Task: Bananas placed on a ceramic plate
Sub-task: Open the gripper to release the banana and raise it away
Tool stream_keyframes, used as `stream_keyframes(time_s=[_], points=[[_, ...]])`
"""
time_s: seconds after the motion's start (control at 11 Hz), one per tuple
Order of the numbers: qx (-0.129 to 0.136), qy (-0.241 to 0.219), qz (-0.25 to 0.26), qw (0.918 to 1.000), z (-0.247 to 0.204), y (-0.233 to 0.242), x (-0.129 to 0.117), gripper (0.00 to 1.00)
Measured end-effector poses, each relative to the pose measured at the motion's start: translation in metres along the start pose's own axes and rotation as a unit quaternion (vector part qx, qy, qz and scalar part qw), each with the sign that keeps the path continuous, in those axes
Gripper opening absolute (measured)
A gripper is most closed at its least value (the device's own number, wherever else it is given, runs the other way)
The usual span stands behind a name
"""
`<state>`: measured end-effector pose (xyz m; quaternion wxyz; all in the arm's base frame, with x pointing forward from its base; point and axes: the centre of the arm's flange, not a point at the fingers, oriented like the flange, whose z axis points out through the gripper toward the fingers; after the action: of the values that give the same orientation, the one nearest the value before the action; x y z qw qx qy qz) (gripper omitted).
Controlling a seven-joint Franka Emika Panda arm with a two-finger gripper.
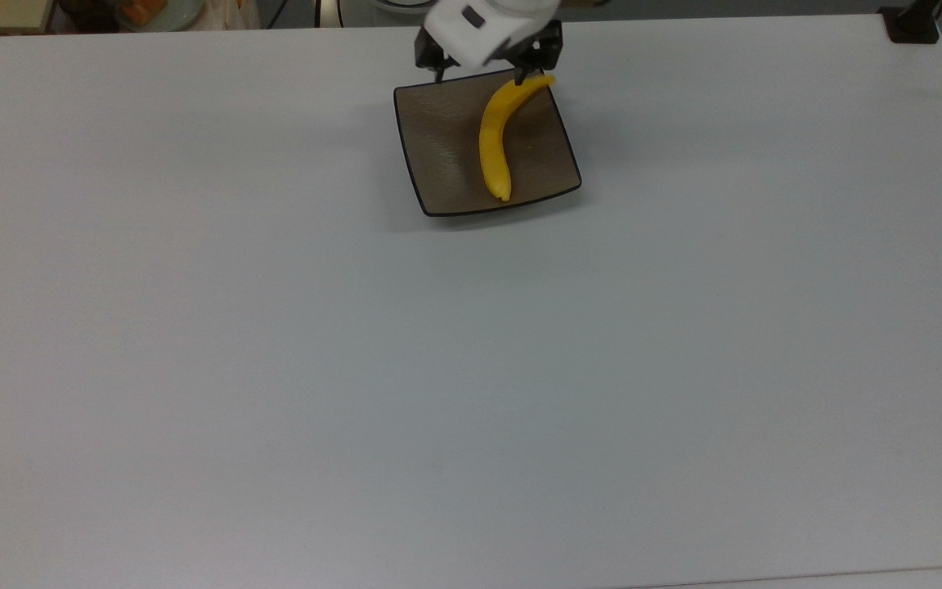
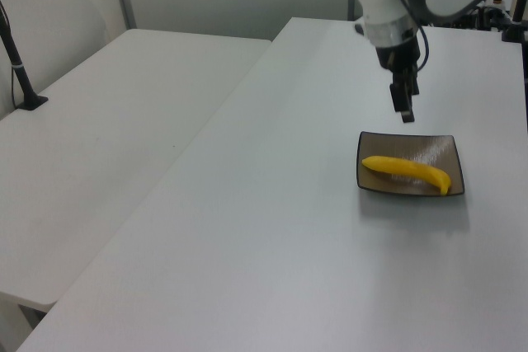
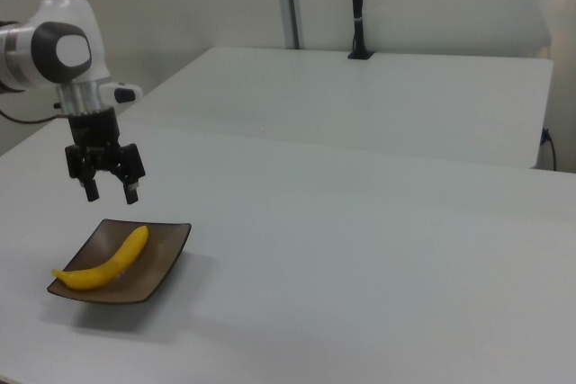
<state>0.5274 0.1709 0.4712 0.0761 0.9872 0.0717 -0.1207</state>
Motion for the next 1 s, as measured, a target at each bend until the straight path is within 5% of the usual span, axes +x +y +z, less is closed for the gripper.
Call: stream_keyframes(time_s=[0.36,0.63,1.0], points=[[0.029,0.094,0.052,0.9938,-0.043,0.051,0.001,1.0],[0.072,0.155,0.097,0.9805,-0.052,0.084,0.017,1.0],[0.091,0.152,0.081,0.9809,-0.045,0.121,0.018,1.0]])
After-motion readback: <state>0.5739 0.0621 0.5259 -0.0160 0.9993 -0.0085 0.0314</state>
